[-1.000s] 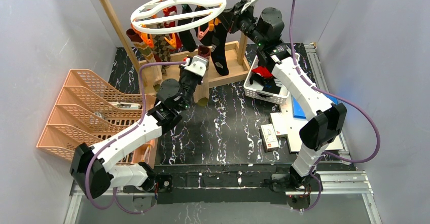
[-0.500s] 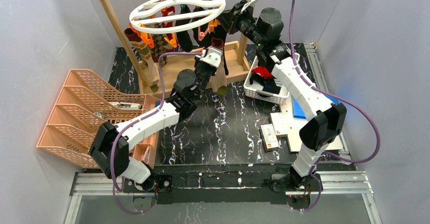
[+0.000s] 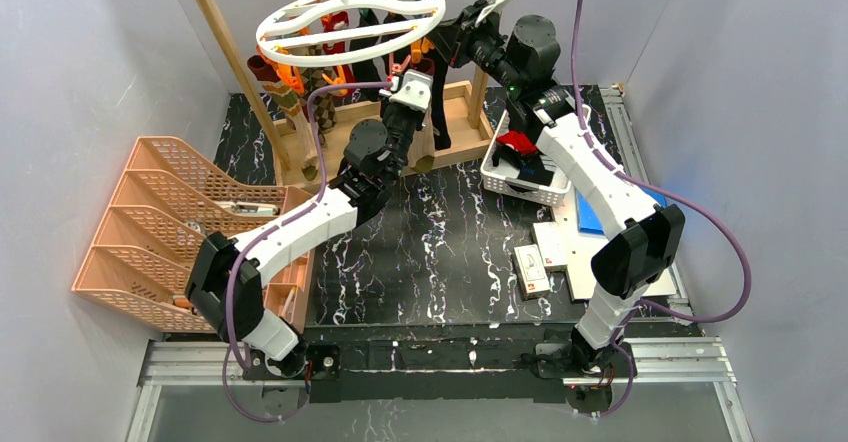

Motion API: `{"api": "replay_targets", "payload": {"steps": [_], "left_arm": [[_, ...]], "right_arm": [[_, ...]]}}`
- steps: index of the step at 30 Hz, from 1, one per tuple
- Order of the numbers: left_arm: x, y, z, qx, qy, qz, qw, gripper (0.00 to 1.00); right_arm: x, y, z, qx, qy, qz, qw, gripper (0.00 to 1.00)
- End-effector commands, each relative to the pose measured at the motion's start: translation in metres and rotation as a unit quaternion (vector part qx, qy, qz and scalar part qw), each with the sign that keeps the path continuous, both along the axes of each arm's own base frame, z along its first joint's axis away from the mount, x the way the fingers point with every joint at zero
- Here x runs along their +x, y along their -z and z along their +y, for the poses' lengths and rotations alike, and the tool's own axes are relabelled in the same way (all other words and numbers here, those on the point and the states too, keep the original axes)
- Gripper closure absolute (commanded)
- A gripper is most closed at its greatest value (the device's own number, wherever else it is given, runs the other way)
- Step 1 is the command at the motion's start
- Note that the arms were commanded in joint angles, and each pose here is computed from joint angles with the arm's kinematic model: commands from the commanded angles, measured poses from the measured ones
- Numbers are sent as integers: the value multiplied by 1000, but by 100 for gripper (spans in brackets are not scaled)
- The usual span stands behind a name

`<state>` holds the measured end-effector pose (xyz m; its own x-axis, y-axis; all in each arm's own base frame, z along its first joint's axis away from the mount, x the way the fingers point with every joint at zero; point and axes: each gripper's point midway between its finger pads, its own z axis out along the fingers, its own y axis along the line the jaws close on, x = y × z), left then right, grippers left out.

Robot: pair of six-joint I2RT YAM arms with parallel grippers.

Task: Clip the socks to the hanger
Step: Clamp the sock onto the hanger.

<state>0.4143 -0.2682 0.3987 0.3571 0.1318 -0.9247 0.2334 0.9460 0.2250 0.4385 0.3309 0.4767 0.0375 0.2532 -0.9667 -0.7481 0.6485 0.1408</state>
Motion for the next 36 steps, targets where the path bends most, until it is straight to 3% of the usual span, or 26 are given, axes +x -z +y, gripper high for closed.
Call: {"api": "replay_targets", "payload": {"steps": [1,36], "left_arm": [[4,-23,9,-37,-14,-11,999,100],[-4,-64,16,-71,4,-42,997,100]], "right_arm": [[-21,-37,-7,23,-8,-38,999,99],[-19,-14,-1,1,-10,-26,1000,99]]}}
